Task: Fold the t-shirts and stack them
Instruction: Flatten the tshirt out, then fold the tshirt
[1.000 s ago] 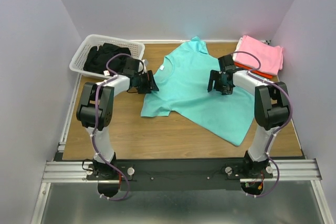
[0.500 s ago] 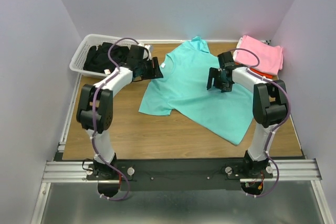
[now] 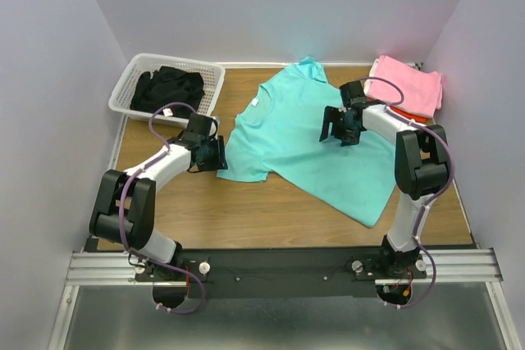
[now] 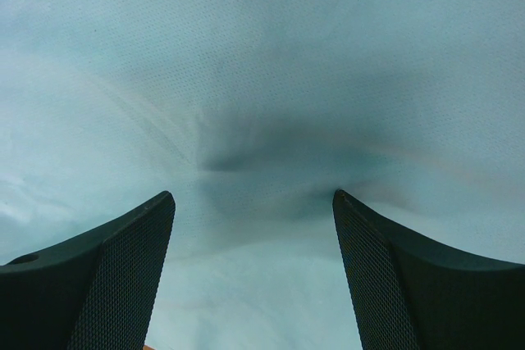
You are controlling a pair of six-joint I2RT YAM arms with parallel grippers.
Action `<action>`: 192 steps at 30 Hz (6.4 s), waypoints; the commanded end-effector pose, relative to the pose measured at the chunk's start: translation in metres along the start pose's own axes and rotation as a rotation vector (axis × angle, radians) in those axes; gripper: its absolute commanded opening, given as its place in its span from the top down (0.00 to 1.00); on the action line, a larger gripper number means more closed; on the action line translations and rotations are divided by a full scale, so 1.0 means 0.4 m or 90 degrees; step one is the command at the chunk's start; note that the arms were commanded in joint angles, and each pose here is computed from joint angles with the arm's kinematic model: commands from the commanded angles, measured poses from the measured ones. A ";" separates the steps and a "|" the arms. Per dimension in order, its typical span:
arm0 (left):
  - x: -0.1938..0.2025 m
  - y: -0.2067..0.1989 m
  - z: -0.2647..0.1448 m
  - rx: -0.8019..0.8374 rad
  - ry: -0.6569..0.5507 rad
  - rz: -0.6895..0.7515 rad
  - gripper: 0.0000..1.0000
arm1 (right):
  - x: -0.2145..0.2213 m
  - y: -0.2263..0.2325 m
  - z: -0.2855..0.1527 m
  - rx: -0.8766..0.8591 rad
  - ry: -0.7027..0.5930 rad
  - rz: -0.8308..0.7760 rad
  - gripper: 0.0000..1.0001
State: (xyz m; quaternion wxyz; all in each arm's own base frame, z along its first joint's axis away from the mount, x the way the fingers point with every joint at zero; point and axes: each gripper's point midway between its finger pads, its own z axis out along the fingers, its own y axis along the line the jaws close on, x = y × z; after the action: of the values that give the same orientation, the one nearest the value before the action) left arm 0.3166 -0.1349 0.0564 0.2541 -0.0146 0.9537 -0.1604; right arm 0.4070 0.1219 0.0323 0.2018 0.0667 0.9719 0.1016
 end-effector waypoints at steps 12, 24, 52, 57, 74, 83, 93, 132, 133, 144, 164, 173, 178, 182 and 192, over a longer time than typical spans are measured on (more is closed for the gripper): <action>0.066 0.071 0.019 -0.097 0.039 0.007 0.49 | 0.015 0.016 -0.028 -0.016 0.015 0.016 0.16; 0.108 0.060 0.052 -0.101 0.074 0.028 0.50 | 0.022 0.007 -0.033 -0.008 0.015 0.018 0.16; -0.104 -0.010 0.041 -0.046 0.010 0.109 1.00 | 0.244 -0.078 -0.173 0.100 0.005 0.061 0.18; -0.139 0.001 0.042 -0.023 0.003 0.109 1.00 | 0.345 -0.053 -0.194 0.135 0.017 0.072 0.18; -0.137 0.001 0.017 0.047 0.002 0.130 1.00 | 0.557 -0.143 -0.365 0.246 0.023 0.258 0.21; -0.133 0.016 0.015 0.054 0.005 0.122 1.00 | 0.582 -0.176 -0.377 0.304 0.041 0.263 0.25; -0.122 0.006 0.023 0.076 0.016 0.120 1.00 | 0.613 -0.199 -0.323 0.333 0.043 0.292 0.38; -0.164 0.038 -0.003 0.063 -0.015 0.101 1.00 | 0.609 -0.190 -0.277 0.389 0.083 0.266 0.72; -0.165 0.038 -0.004 0.063 -0.017 0.102 1.00 | 0.609 -0.187 -0.277 0.386 0.085 0.264 0.74; -0.135 0.050 -0.031 0.050 -0.011 0.076 1.00 | 0.626 -0.117 -0.302 0.332 0.164 0.178 1.00; -0.052 0.076 -0.142 -0.007 -0.030 0.023 1.00 | 0.707 -0.100 -0.342 0.272 0.234 0.124 1.00; -0.161 -0.006 -0.140 0.072 -0.059 0.020 1.00 | 0.651 -0.075 -0.352 0.261 0.180 0.143 0.99; -0.219 -0.051 -0.118 0.099 -0.064 0.034 1.00 | 0.623 -0.075 -0.342 0.275 0.157 0.137 1.00; -0.261 -0.086 -0.098 0.125 -0.065 0.043 1.00 | 0.582 -0.071 -0.317 0.274 0.135 0.136 1.00; -0.341 -0.145 -0.034 0.177 -0.056 0.050 1.00 | 0.460 -0.115 -0.277 0.265 0.097 0.180 1.00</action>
State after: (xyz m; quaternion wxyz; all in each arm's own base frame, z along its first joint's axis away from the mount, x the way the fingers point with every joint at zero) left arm 0.4176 -0.1541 0.1479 0.3063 0.0394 0.9180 -0.2488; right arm 0.1658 0.1014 0.0455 0.0569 0.2328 0.9684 -0.0685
